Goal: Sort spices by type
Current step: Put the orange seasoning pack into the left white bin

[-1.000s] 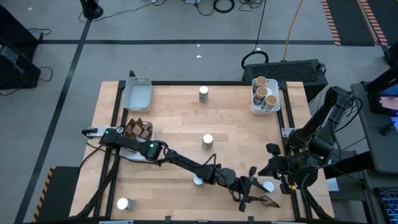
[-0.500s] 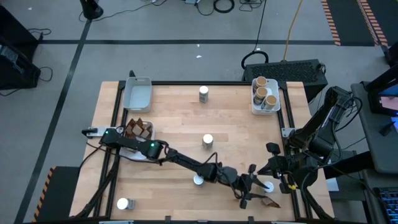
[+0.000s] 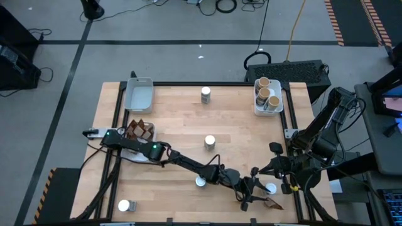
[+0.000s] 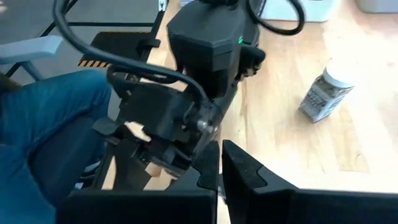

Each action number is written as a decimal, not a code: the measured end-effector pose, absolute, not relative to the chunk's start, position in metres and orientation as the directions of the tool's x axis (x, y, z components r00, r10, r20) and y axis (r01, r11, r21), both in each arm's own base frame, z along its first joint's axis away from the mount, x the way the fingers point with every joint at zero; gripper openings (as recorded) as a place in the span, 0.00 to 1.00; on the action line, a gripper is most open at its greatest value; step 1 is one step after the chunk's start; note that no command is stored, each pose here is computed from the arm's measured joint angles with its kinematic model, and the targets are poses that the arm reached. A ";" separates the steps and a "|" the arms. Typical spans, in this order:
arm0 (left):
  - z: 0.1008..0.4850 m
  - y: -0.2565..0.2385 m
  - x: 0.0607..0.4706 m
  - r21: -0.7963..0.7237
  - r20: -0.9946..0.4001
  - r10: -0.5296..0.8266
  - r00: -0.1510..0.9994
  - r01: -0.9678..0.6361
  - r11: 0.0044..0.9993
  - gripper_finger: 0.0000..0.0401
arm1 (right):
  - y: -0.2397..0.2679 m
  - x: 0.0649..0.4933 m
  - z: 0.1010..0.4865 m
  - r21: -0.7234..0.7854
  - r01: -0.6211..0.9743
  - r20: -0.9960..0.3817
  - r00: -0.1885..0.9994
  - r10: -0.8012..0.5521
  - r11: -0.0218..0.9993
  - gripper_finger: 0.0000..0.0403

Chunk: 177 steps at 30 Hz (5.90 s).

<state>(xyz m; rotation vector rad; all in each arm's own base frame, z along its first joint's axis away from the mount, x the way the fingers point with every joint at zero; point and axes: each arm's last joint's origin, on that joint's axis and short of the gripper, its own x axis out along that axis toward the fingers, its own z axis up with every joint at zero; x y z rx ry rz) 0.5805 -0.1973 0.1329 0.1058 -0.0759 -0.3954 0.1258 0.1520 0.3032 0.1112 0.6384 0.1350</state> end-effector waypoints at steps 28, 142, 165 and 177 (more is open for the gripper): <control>0.127 -0.199 0.580 0.117 0.056 -0.415 0.908 0.406 0.906 0.41 | 0.151 0.126 0.303 0.137 -0.085 -0.587 0.796 0.150 0.987 0.00; 0.310 -0.170 0.422 0.352 -0.874 0.177 0.453 0.339 0.873 0.00 | 0.250 0.154 0.324 0.437 0.250 -0.884 0.298 0.361 0.864 0.00; 0.366 -0.160 0.351 0.386 -0.845 0.221 0.488 0.269 0.882 0.00 | 0.267 0.138 0.296 0.196 0.470 -0.981 0.084 0.177 0.861 0.47; 0.319 -0.129 0.299 0.302 -0.674 0.106 0.731 0.142 0.943 0.07 | 0.278 0.143 0.271 0.074 0.440 -0.997 0.033 0.066 0.895 0.68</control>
